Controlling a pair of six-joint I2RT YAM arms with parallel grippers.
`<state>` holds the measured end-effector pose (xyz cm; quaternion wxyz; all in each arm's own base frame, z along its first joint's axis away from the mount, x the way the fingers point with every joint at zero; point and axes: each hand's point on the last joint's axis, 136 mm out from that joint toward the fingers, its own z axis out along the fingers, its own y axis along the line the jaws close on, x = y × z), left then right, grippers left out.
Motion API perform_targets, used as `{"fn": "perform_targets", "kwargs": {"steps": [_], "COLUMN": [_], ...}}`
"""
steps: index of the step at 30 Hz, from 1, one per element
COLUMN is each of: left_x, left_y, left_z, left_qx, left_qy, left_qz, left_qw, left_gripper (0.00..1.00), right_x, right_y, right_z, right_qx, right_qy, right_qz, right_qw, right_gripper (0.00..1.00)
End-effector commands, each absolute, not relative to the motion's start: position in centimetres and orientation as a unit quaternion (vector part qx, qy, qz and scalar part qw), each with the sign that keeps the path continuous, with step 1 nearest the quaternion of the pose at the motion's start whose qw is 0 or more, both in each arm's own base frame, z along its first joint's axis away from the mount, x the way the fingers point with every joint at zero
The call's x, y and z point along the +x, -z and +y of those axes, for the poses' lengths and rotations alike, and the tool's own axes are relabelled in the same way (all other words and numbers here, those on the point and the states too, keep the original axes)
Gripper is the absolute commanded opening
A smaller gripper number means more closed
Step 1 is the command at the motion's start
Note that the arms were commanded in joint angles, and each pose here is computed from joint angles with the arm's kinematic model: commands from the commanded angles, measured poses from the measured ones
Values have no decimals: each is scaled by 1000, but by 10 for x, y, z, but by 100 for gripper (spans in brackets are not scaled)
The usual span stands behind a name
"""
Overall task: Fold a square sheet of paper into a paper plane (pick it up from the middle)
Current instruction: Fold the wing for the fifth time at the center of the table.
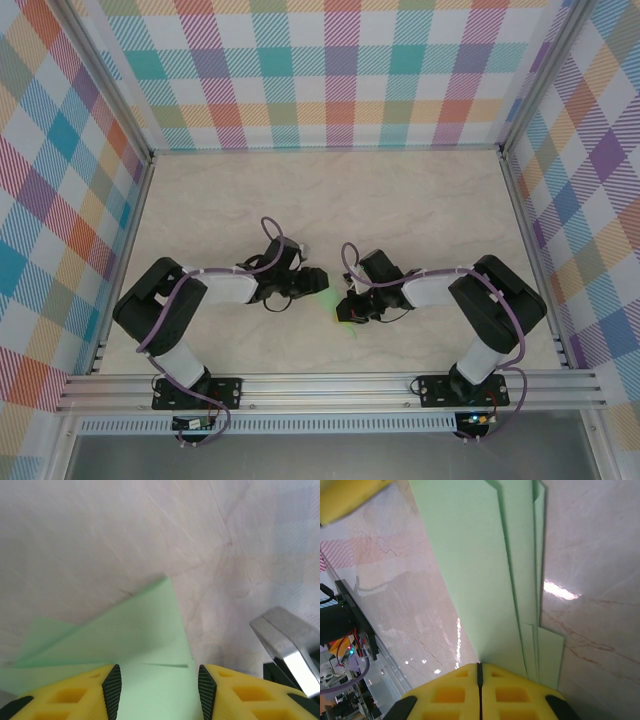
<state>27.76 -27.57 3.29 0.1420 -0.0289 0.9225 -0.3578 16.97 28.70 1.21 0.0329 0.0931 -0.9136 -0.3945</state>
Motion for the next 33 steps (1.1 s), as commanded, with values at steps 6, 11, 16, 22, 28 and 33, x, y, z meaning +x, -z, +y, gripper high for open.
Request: {"fn": "perform_targets", "kwargs": {"steps": [6, 11, 16, 22, 28, 33], "left_x": [307, 316, 309, 276, 256, 249], "left_y": [-31, -61, -98, -115, -89, -65], "left_z": [-236, -229, -232, -263, -294, -316], "left_qx": [-51, -53, -64, -26, -19, -9], "left_qy": [323, 329, 365, 396, 408, 405], "left_qz": [932, 927, 908, 899, 900, 906], "left_qw": [154, 174, 196, 187, 155, 126], "left_gripper": [47, 48, 48, 47, 45, 44], "right_x": [144, 148, 154, 162, 168, 170], "right_y": [14, 12, 9, 7, 4, 3], "right_z": [260, 264, 270, 273, 279, 281], "right_qx": [68, 65, 52, 34, 12, 4], "right_qy": [336, 341, 350, 353, 373, 376], "right_qz": [-934, -933, -931, -932, -926, -925], "right_qw": [96, 93, 86, 73, 64, 61], "right_gripper": [7, 8, 8, 8, 9, 9]}}
